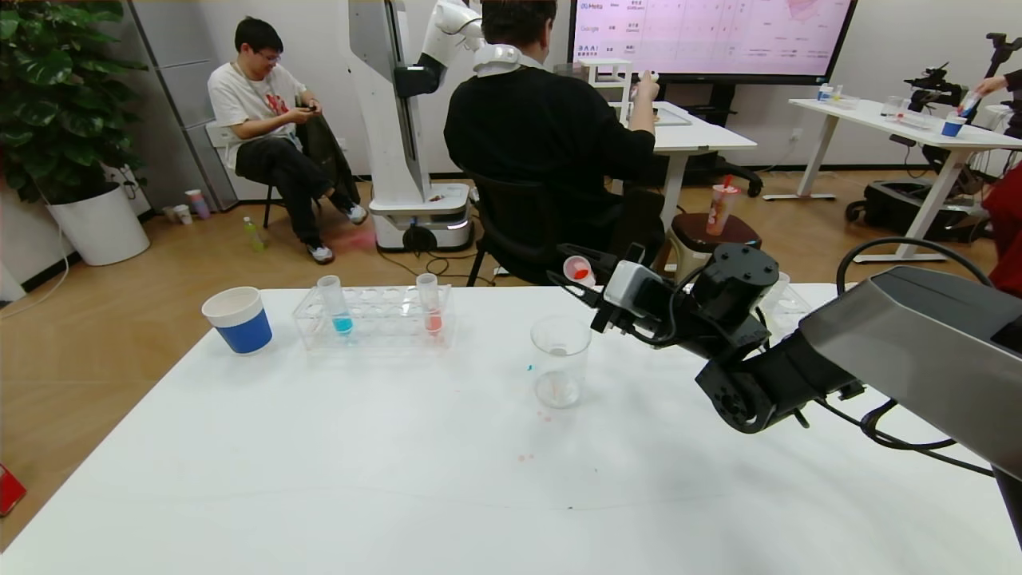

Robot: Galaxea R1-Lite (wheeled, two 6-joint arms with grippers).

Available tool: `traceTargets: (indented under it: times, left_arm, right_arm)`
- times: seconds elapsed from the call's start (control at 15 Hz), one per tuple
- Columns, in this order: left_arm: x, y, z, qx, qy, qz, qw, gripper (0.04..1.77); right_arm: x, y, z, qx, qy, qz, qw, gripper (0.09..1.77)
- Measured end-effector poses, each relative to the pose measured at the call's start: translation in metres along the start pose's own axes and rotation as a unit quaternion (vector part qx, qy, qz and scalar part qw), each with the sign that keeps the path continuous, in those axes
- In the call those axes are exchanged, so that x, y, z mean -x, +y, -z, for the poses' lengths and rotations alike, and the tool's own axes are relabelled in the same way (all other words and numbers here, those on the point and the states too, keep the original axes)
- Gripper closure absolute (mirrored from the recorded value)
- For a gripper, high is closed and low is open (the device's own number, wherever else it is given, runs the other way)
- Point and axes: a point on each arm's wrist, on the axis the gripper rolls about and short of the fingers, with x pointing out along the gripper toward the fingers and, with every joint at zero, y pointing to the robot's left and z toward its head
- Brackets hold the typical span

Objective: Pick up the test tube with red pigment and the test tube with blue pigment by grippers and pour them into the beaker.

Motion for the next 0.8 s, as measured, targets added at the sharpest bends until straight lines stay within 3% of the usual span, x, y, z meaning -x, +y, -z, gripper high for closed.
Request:
traceTargets:
  times: [0.4,0.53,0.8]
  left_arm:
    - [0.000,0.000,0.000,0.000,0.000,0.000,1.0000,0.06]
    - [0.000,0.000,0.000,0.000,0.000,0.000,1.0000,0.06]
    - [0.000,0.000,0.000,0.000,0.000,0.000,1.0000,0.06]
  right_arm:
    - [-0.004,-0.004,0.009,0.076,-0.026,-0.018,0.997,1.35]
    - [-0.010,-0.010,0.012,0.108,-0.046,-0.027,0.993,1.35]
    - [-0.010,-0.022,0.024,0.177,-0.046,-0.050,0.982,1.35]
